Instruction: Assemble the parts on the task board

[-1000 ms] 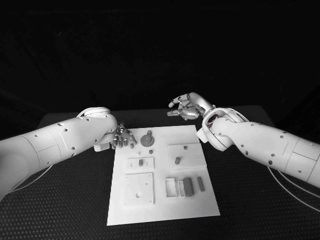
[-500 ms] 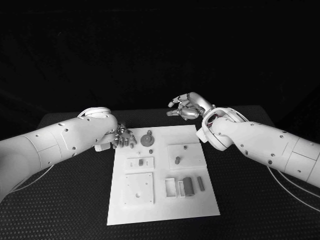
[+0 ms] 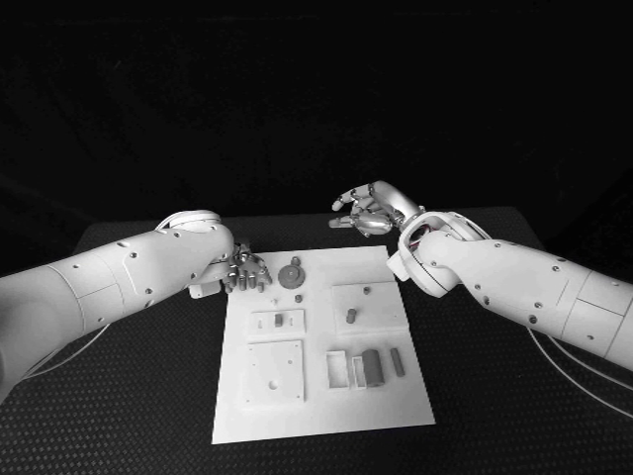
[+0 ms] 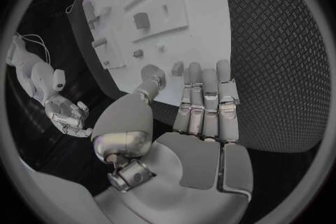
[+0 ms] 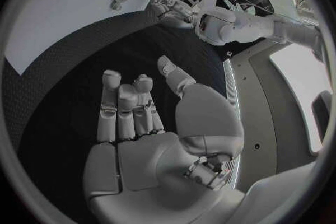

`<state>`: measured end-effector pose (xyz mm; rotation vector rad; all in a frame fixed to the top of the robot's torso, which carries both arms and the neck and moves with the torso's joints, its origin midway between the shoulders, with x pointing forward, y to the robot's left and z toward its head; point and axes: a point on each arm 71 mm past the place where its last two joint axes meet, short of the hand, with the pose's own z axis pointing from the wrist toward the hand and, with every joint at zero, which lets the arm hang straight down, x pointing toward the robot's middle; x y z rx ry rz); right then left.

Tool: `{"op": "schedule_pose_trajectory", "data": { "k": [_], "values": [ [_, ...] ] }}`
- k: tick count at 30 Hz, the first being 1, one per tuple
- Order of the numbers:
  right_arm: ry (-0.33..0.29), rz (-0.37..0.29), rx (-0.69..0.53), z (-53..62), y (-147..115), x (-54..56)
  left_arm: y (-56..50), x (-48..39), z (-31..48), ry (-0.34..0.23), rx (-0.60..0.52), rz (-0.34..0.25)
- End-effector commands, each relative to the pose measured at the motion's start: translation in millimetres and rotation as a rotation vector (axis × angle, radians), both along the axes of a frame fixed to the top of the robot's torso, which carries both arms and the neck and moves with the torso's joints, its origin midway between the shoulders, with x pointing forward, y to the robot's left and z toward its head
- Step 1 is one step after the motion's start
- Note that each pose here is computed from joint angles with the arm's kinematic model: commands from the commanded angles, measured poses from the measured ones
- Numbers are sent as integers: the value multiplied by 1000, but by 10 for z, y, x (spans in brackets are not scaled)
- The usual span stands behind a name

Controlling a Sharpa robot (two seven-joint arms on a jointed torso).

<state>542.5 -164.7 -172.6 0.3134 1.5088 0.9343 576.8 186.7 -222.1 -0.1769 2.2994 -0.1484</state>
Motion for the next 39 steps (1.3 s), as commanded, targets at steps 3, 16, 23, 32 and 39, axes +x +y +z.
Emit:
{"op": "schedule_pose_trajectory", "data": {
  "k": [3,16,23,32,39],
  "values": [
    [1,13,-3,0,13,-3,-31,-14,-35,25,-11,-18],
    [1,13,-3,2,13,-6,-9,-8,-61,29,-8,-11],
    [2,15,-3,3,20,-9,-13,-6,-67,27,-15,-9],
    [2,17,-3,3,24,-10,-6,3,-72,27,-26,-2],
    [5,17,-4,1,25,-9,-20,1,-74,30,-34,-4]
  ]
}}
